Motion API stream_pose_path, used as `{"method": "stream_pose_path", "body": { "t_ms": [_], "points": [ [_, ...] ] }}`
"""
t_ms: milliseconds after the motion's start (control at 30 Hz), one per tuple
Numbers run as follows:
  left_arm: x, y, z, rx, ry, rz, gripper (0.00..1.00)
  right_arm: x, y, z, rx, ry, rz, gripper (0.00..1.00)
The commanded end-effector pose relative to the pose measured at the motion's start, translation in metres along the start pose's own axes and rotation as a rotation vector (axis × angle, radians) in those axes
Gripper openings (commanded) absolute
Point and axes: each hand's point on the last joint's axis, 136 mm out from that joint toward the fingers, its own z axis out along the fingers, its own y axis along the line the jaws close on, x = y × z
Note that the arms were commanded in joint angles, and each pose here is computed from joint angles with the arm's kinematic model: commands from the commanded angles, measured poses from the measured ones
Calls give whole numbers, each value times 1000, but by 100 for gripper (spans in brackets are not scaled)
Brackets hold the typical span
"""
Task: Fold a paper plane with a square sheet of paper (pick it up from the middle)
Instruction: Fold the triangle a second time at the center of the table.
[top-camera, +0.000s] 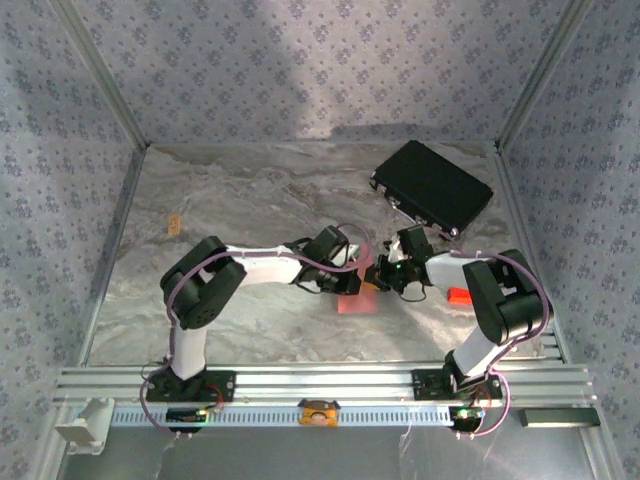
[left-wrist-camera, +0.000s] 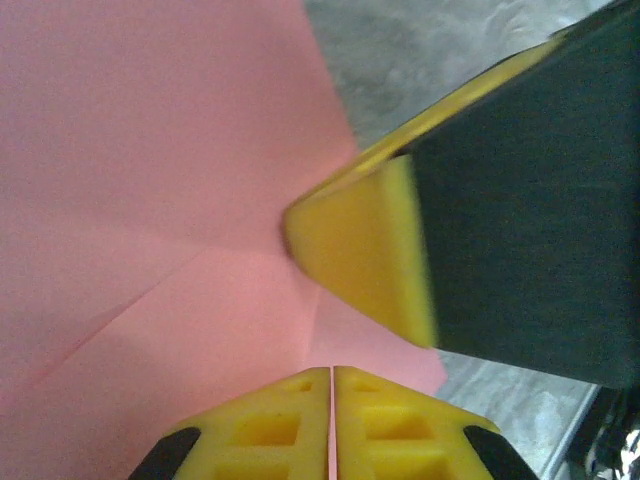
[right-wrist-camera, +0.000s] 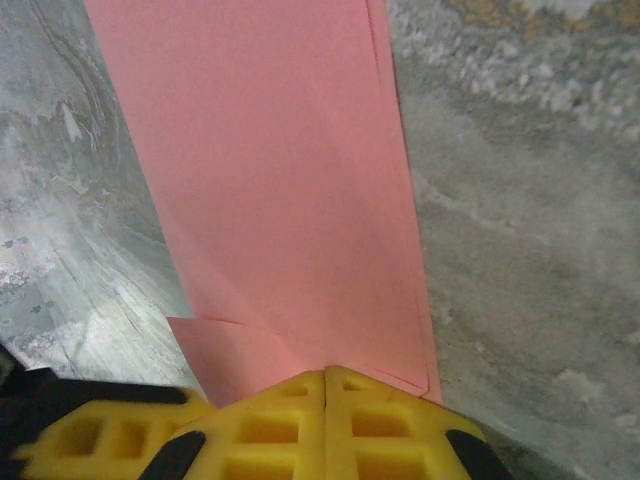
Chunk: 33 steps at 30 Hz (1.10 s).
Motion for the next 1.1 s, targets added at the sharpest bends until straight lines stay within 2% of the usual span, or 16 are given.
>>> {"method": "stream_pose_path", "body": {
  "t_ms": [0,133,433,833,1067],
  "points": [
    [13,3,6,-11,56,-26,9,4,-17,2,62,10,33,0],
    [22,11,3,-48,77,-24,10,3,-18,2,68,11,33,0],
    [27,-2,-12,-41,81,29,15,4,-22,4,77,16,37,0],
    [52,16,-21,-84,112,18,15,3,-21,4,73,19,37,0],
    [68,13,-23,-27,122,-14,15,3,-22,4,73,16,37,0]
  ]
}}
